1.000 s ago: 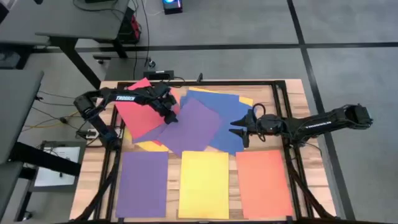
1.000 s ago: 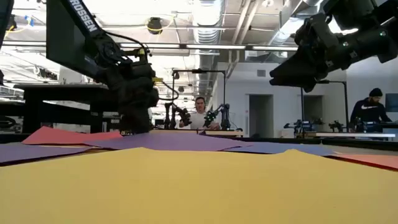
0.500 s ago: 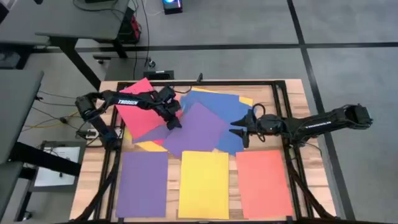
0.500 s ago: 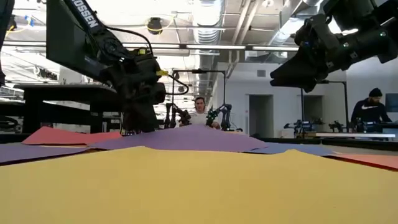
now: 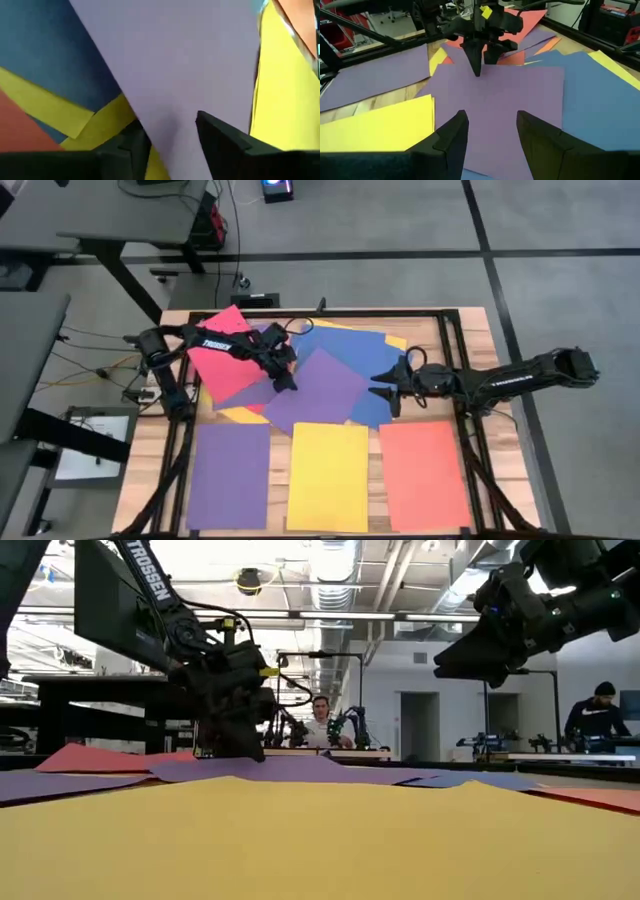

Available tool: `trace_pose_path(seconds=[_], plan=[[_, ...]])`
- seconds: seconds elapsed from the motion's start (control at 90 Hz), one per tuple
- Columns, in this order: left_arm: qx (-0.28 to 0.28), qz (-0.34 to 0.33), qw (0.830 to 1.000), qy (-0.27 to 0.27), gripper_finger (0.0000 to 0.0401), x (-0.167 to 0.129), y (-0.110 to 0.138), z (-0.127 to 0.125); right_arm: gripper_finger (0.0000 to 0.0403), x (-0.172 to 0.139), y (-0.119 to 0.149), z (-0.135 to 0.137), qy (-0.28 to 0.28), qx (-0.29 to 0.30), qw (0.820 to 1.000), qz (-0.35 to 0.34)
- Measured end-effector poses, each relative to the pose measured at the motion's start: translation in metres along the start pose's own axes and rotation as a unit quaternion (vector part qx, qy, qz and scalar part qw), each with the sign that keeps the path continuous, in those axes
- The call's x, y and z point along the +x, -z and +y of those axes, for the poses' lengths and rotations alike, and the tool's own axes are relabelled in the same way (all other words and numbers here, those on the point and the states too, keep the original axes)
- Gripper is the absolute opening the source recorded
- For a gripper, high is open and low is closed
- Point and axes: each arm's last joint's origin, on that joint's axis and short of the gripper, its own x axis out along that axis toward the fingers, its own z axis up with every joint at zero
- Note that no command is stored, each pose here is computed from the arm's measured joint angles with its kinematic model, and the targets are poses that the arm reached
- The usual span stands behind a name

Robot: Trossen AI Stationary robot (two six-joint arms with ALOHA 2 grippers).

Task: Organize paper
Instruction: Stack the violet paper on top of the violet paper

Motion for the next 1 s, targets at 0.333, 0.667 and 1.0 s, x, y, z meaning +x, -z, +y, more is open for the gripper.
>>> trace_pose_path(seconds=[0.333, 0.667, 1.0], plan=[[0.013, 0.005, 0.996, -0.086, 0.0001, -0.013, -0.009, -0.010, 0.0159, 0.000, 0.000, 0.000, 0.000, 0.000, 1.000, 0.000], [0.025, -0.062, 0.987, -0.147, 0.0000, -0.092, -0.051, -0.087, 0.0159, 0.000, 0.001, -0.001, 0.003, -0.001, 1.000, 0.006], [-0.061, -0.032, 0.987, -0.143, 0.0000, -0.123, -0.033, -0.142, 0.0159, 0.000, 0.002, -0.001, 0.004, -0.002, 1.000, 0.013]])
